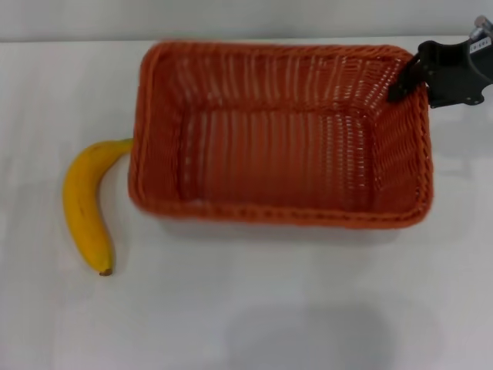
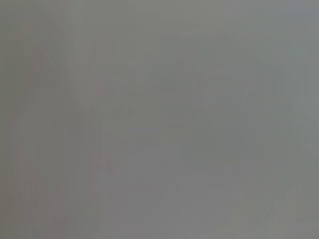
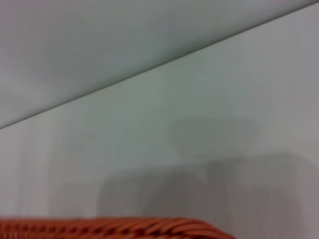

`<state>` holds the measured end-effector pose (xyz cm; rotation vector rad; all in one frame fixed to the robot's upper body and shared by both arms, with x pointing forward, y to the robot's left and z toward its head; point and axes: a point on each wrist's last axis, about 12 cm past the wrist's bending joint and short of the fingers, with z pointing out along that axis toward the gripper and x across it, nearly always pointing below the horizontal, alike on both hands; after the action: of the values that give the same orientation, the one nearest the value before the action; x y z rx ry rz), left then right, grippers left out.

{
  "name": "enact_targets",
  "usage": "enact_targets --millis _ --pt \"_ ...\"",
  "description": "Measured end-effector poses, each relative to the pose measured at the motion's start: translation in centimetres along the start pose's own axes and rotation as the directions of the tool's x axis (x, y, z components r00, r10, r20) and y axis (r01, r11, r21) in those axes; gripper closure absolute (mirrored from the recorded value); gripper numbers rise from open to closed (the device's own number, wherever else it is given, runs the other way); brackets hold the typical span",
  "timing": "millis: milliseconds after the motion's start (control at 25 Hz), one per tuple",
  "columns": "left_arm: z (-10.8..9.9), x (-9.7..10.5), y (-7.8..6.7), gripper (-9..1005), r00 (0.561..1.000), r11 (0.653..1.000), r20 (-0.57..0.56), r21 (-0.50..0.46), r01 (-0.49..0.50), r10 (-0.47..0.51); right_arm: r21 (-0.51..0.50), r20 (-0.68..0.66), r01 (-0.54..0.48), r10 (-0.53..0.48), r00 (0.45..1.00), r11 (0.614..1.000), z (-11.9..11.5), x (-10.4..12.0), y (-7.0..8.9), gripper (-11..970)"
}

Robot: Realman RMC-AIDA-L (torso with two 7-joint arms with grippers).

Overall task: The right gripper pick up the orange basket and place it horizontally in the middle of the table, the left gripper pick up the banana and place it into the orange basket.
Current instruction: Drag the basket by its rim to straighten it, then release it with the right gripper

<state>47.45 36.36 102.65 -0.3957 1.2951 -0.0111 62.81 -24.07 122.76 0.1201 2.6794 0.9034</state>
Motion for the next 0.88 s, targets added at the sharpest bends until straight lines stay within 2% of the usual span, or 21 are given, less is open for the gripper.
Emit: enact_targets --millis 320,600,880 --pt "0.0 0.0 0.0 207 1.000 1.000 0.000 0.000 0.000 0.000 0.005 0.005 -0.021 0.021 1.000 1.000 0.7 -0.8 0.3 702" --pt "0.0 0.0 -0.1 207 1.000 1.000 -0.001 0.000 0.003 -0.003 0.002 -0.035 0.086 -0.086 0.996 0.996 1.5 -1.8 1.6 690" --pt "-0.2 0.1 0.0 207 1.000 1.000 -0.004 -0.004 0.004 -0.004 0.009 -0.050 0.089 -0.088 0.995 0.996 1.6 -2.3 1.5 678"
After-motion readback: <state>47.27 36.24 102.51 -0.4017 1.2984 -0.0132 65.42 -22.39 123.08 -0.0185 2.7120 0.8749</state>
